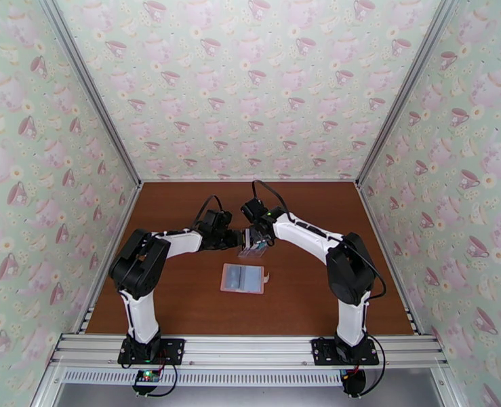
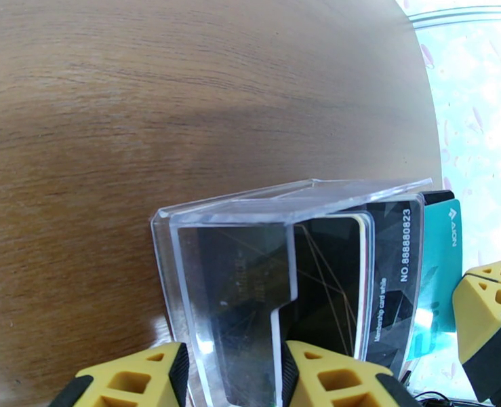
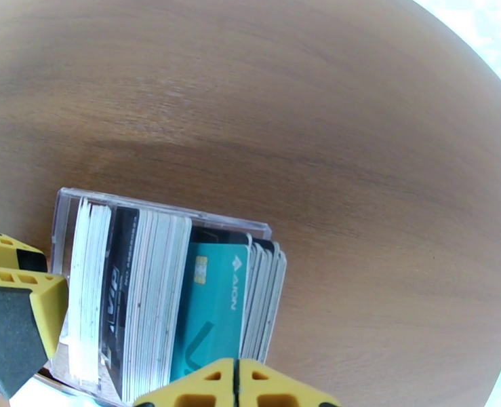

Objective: Put the credit cards into the card holder

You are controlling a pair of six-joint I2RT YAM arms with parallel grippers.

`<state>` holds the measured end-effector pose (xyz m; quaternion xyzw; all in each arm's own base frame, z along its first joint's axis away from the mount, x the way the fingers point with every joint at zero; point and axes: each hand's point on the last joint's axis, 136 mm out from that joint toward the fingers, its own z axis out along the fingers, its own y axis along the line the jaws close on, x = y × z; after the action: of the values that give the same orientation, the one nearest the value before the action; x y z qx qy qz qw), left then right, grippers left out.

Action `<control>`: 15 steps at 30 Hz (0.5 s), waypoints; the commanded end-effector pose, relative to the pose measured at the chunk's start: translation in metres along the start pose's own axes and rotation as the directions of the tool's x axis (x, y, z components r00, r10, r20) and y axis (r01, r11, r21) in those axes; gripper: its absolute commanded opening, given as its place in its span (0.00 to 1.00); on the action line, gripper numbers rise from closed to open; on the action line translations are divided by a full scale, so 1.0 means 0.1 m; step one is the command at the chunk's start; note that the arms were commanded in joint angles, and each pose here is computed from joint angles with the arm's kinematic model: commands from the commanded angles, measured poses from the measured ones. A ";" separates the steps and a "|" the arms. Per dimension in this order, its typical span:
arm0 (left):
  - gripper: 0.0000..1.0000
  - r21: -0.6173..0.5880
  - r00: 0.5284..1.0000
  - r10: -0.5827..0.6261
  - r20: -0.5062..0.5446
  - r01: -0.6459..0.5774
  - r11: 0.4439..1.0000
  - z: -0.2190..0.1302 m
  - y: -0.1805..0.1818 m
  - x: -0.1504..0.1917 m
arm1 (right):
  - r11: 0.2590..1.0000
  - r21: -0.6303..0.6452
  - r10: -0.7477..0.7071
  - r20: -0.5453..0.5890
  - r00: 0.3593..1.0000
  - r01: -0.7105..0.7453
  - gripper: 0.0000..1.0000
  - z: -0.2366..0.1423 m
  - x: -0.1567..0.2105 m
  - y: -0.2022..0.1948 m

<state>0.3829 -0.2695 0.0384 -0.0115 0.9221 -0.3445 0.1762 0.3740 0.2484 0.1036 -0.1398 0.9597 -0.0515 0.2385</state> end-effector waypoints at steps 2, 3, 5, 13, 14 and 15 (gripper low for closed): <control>0.43 -0.035 0.999 -0.028 -0.038 0.026 0.999 0.06 0.12 0.07 | 0.999 -0.032 0.002 0.012 1.000 -0.001 0.05 -0.12 -0.06 0.04; 0.43 -0.034 0.999 -0.026 -0.036 0.025 0.999 0.06 0.11 0.06 | 0.999 -0.039 0.002 0.012 1.000 -0.001 0.04 -0.13 -0.06 0.05; 0.43 -0.034 0.999 -0.027 -0.038 0.025 0.999 0.06 0.12 0.07 | 0.998 -0.056 0.000 0.021 1.000 0.001 0.04 -0.17 -0.07 0.10; 0.43 -0.035 0.999 -0.030 -0.040 0.029 0.999 0.07 0.13 0.07 | 0.993 -0.118 -0.015 0.038 0.999 0.019 0.04 -0.30 -0.11 0.34; 0.43 -0.035 0.999 -0.030 -0.040 0.028 0.999 0.07 0.12 0.07 | 0.992 -0.122 -0.016 0.038 0.999 0.021 0.04 -0.30 -0.12 0.36; 0.43 -0.036 0.999 -0.029 -0.041 0.028 0.999 0.07 0.13 0.07 | 0.992 -0.128 -0.017 0.036 0.999 0.021 0.04 -0.30 -0.12 0.39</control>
<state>0.3828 -0.2695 0.0385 -0.0114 0.9220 -0.3446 0.1761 0.3652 0.2782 0.1150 -0.1624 0.9559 -0.0155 0.2444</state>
